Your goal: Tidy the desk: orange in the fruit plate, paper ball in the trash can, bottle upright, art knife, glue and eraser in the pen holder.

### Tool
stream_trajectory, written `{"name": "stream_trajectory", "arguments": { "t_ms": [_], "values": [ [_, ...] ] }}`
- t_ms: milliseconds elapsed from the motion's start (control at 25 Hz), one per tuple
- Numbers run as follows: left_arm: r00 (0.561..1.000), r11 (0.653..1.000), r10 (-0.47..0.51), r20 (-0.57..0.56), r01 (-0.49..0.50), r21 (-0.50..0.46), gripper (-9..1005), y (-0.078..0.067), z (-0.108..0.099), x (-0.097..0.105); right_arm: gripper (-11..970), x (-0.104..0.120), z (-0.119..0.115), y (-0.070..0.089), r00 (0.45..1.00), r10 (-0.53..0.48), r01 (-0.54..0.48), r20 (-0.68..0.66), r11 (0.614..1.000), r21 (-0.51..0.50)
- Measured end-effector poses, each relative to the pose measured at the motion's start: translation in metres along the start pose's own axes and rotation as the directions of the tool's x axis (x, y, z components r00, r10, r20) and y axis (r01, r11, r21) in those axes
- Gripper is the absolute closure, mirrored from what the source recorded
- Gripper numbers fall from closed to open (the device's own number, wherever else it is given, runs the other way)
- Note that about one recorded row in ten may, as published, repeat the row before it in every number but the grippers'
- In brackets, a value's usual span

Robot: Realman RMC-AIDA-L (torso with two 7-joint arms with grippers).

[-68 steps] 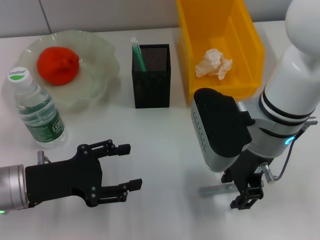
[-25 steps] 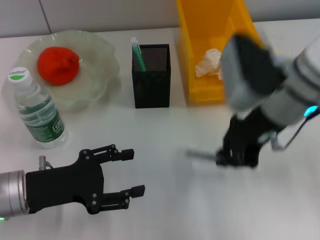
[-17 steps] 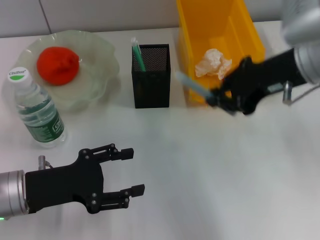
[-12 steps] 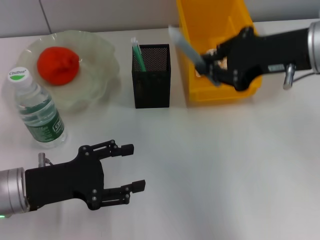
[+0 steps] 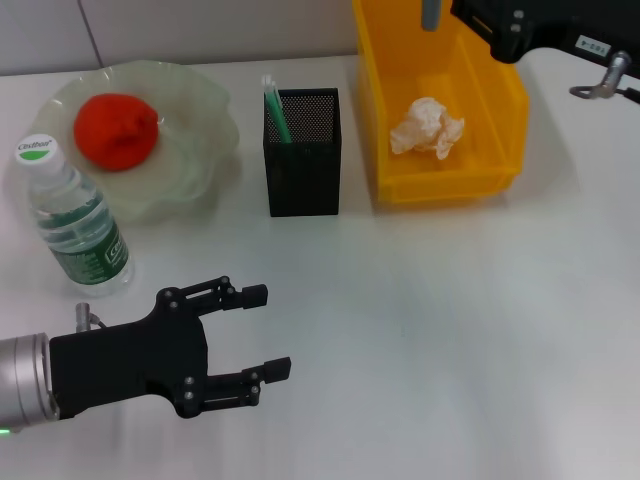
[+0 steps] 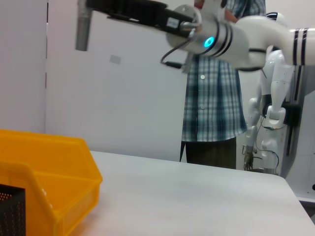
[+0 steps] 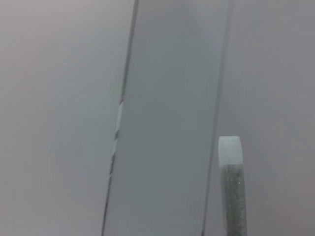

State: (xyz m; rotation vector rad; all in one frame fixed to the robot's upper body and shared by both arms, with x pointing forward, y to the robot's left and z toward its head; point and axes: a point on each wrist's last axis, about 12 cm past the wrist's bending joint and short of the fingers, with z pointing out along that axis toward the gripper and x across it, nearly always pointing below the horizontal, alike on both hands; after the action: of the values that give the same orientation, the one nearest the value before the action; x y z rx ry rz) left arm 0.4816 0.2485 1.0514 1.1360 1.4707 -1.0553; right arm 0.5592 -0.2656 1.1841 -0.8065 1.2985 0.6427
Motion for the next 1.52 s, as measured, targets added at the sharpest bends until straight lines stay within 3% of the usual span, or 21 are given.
{"name": "stream_trajectory", "arguments": {
  "t_ms": [240, 520, 1520],
  "values": [
    [1.000, 1.000, 0.003, -0.003, -0.003, -0.001, 218, 0.000, -0.001, 0.001, 823, 0.023, 0.022, -0.012, 0.994, 0.107, -0.108, 0.036, 0.994, 0.019],
    [1.000, 1.000, -0.002, -0.010, 0.002, -0.003, 218, -0.003, -0.004, 0.004, 824, 0.049, 0.058, -0.007, 0.977, 0.214, -0.214, -0.018, 0.977, -0.007],
    [1.000, 1.000, 0.011, -0.012, -0.011, 0.013, 218, -0.008, -0.005, 0.006, 826, 0.083, 0.087, 0.005, 0.960, 0.229, -0.229, -0.162, 0.973, 0.021]
  ]
}}
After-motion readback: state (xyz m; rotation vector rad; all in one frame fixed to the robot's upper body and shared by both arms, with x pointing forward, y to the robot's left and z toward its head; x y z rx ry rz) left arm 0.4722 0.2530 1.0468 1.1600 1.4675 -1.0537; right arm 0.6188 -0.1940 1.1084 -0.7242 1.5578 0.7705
